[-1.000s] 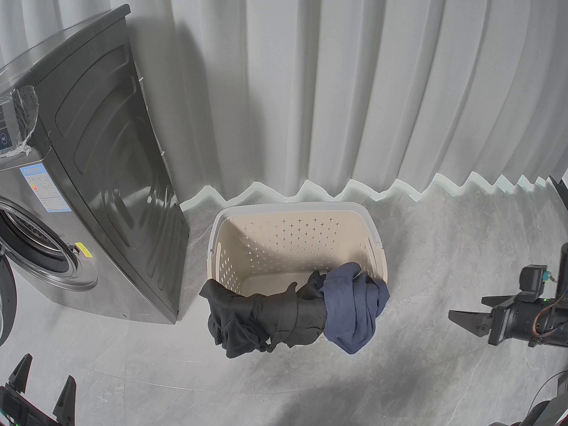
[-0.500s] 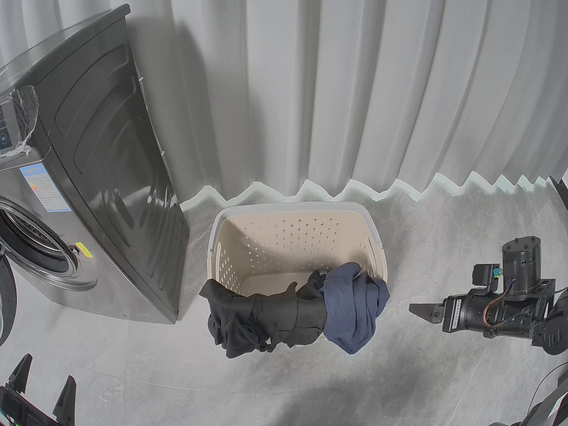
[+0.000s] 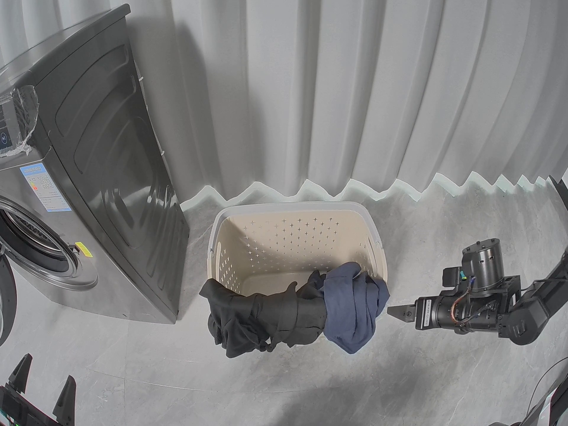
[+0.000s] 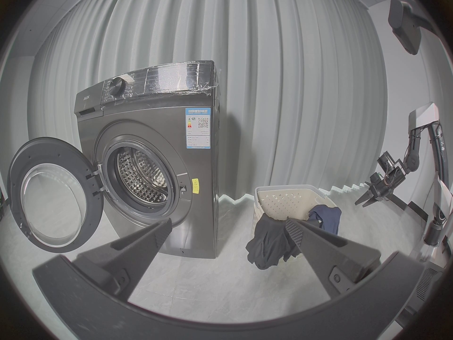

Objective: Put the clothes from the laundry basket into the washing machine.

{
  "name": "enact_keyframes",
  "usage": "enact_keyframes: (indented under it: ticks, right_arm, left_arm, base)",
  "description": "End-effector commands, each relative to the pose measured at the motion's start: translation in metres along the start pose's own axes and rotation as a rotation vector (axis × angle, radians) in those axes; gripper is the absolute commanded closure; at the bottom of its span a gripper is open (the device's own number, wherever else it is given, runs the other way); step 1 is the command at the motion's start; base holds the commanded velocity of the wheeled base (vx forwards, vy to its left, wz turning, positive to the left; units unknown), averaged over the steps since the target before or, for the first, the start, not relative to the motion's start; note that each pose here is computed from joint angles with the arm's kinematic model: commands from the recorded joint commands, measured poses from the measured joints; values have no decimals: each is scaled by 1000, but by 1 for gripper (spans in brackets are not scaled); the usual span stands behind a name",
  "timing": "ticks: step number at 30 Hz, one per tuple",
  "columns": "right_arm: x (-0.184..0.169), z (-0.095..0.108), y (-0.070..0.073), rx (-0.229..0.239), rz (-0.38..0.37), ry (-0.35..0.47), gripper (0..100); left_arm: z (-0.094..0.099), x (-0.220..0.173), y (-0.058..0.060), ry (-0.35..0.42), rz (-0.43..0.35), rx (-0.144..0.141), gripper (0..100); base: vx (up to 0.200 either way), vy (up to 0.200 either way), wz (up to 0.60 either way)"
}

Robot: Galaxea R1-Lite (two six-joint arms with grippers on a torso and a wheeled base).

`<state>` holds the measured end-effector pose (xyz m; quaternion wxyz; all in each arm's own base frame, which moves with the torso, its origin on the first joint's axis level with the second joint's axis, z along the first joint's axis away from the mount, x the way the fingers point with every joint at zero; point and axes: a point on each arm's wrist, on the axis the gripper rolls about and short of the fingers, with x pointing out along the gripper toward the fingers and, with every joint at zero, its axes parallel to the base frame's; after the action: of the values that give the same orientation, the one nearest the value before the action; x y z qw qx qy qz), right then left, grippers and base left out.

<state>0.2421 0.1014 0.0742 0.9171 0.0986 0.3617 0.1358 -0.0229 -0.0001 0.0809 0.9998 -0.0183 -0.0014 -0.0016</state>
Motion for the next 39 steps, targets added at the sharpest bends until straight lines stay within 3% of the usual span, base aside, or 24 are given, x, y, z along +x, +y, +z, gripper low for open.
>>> enact_keyframes:
  ticks: [1,10,16,39]
  right_arm:
    - [32,-9,-2,-2,-9,41,0]
    - [62,-23,10,-42,35,46,0]
    - [79,-22,15,-51,42,46,0]
    - [115,-12,16,-53,8,4,0]
  left_arm:
    - [-5,0,0,1,0,0,0]
    - [-5,0,0,1,0,0,0]
    - [-5,0,0,1,0,0,0]
    - [-5,0,0,1,-1,0,0]
  base:
    - [0,0,0]
    - [0,0,0]
    - [0,0,0]
    - [0,0,0]
